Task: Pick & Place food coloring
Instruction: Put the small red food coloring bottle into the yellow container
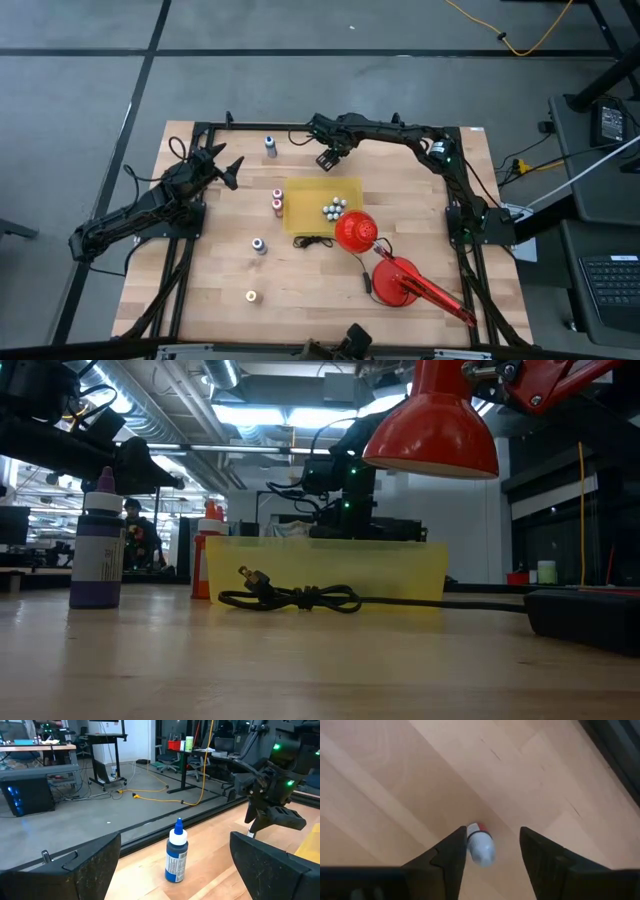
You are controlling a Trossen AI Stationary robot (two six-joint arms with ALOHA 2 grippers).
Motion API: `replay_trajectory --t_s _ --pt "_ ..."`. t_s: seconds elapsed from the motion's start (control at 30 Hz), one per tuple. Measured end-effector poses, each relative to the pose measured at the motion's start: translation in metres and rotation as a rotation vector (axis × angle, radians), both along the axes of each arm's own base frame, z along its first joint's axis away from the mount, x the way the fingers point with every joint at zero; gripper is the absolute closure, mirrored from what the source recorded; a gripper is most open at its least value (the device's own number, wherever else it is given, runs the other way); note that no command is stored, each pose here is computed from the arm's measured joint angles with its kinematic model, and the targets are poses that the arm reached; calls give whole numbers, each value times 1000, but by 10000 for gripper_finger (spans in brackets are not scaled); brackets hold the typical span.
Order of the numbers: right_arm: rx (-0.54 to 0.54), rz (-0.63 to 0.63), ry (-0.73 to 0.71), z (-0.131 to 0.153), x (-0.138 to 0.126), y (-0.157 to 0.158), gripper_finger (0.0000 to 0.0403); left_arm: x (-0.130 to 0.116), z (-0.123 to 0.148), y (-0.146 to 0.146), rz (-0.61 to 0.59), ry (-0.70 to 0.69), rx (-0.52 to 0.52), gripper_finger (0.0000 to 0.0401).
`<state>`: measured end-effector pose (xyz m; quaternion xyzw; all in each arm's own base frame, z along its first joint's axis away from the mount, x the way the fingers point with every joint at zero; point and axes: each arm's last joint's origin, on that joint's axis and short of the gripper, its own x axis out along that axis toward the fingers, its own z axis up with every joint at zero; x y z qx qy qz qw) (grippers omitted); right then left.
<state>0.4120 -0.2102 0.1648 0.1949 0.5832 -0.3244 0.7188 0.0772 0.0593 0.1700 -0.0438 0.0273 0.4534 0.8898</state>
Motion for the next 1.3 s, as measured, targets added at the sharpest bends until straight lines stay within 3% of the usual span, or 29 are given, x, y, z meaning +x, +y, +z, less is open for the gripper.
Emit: replay_trajectory --t_s 0.6,0.83,1.3 --pt "16 -3 31 0 -3 2 342 0 0 0 0 1 0 36" --pt "-17 41 87 9 -2 13 332 0 0 0 0 0 0 37" --pt "-120 64 -2 80 30 72 338 0 0 0 0 0 0 36"
